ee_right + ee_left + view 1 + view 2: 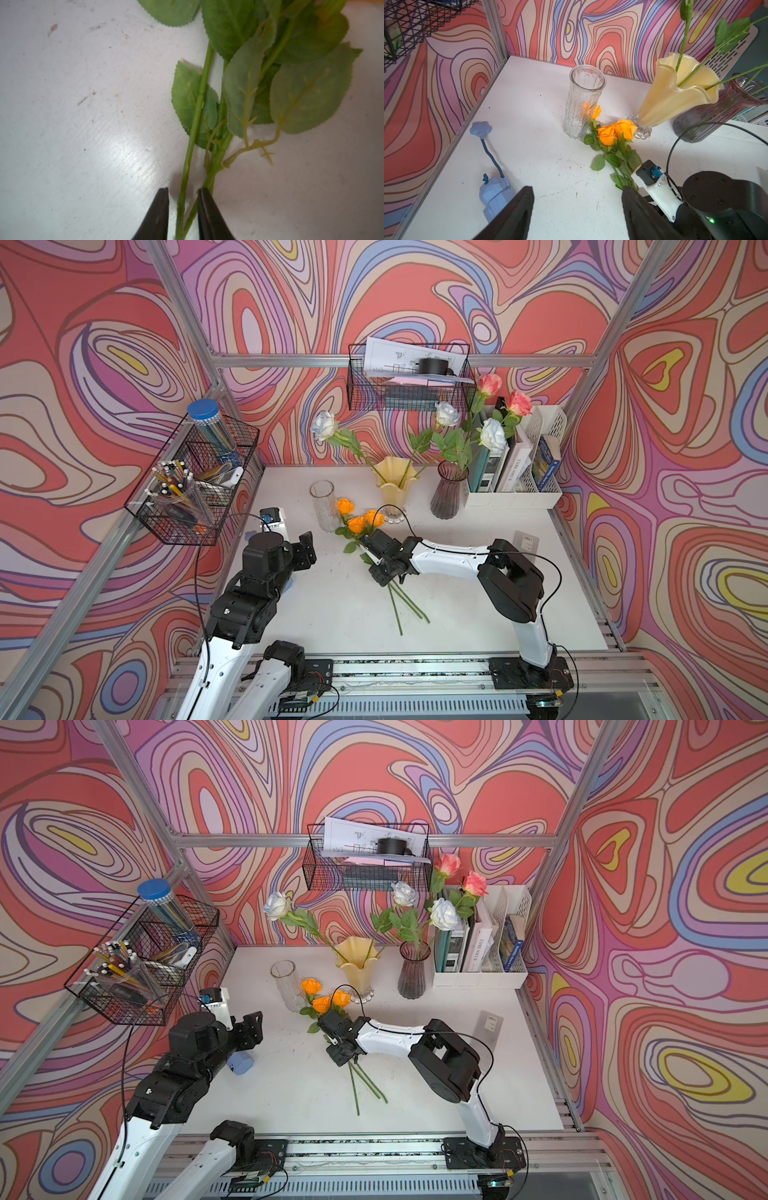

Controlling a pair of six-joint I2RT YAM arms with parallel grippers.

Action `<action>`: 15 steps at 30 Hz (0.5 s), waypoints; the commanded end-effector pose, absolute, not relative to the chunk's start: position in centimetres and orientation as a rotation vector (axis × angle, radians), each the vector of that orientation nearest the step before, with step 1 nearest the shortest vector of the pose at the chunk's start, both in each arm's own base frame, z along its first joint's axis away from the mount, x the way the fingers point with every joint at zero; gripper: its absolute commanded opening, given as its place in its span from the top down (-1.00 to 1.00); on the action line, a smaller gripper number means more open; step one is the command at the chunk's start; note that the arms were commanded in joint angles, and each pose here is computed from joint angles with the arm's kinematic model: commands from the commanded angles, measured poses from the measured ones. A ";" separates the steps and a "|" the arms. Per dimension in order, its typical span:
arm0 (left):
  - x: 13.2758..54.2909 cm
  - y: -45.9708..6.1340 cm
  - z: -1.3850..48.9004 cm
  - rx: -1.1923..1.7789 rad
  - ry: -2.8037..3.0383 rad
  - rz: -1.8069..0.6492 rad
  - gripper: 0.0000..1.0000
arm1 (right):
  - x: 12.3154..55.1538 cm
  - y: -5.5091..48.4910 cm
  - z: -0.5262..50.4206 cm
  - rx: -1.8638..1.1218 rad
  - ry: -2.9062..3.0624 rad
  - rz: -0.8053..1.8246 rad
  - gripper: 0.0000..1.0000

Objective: Arrange the flowers in different vases according to their colors
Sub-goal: Pick up the flower at the center of the board.

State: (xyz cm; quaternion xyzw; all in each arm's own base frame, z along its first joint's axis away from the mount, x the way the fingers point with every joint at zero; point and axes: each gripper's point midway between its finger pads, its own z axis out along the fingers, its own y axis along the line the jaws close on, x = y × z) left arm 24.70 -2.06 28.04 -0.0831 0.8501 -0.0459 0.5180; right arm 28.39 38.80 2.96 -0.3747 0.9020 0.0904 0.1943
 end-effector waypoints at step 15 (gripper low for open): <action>24.7 -2.1 27.6 -0.199 2.051 -0.114 -0.45 | 26.3 39.7 3.0 -1.056 2.560 0.326 0.52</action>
